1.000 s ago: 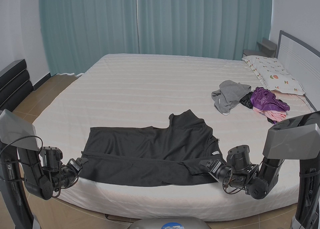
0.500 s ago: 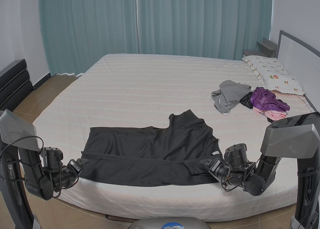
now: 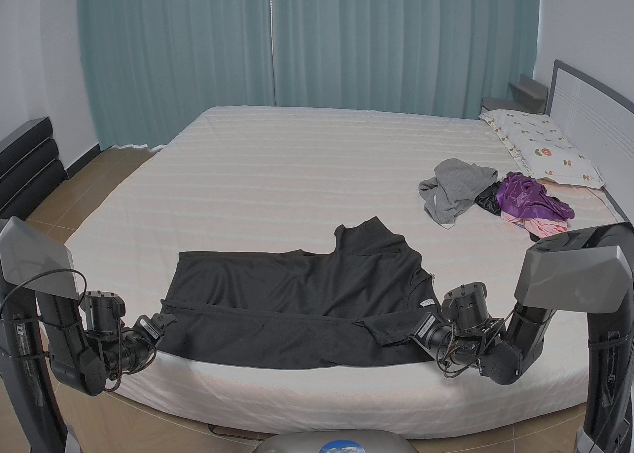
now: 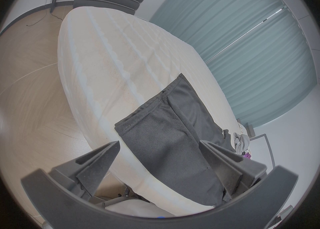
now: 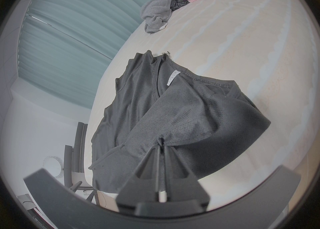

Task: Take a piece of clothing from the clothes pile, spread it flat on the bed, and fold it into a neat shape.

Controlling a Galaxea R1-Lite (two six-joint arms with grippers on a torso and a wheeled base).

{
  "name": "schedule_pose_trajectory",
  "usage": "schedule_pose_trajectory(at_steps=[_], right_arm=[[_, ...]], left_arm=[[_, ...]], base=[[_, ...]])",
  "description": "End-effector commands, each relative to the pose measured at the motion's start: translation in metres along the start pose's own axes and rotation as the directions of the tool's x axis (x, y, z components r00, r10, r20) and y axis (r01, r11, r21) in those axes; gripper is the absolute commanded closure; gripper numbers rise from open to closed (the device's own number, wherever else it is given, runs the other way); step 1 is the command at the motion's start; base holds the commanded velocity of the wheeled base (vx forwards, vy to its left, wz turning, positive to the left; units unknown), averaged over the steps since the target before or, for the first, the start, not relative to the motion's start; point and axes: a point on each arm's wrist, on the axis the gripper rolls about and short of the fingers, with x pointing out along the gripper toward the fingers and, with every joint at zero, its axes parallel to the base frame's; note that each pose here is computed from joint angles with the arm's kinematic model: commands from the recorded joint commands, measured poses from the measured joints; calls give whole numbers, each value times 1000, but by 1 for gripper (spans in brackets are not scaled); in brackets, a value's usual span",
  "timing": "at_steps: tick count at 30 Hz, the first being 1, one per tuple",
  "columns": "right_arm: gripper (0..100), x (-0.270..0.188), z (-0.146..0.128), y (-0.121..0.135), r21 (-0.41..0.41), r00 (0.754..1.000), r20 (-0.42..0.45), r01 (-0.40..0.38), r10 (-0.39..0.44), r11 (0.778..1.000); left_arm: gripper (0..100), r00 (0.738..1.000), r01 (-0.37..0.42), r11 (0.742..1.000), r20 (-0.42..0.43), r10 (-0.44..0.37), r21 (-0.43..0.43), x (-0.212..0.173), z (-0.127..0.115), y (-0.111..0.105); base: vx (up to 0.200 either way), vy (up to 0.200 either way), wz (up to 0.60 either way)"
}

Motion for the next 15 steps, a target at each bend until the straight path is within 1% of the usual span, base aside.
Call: schedule_pose_trajectory(at_steps=[1, 12, 15], right_arm=[[100, -1, 1, 1, 0, 1000, 1, -6, 6, 1000], [100, -15, 3, 11, -4, 999, 9, -37, 37, 999], [100, -20, 0, 10, -8, 1000, 1, -30, 30, 1000]], left_arm=[[0, 1000, -2, 1000, -1, 2, -1, 0, 0, 0], [0, 1000, -2, 1000, -1, 2, 0, 0, 0, 0], [0, 1000, -3, 1000, -2, 3, 0, 1, 0, 1]], base=[[0, 0, 0], [0, 0, 0], [0, 0, 0]])
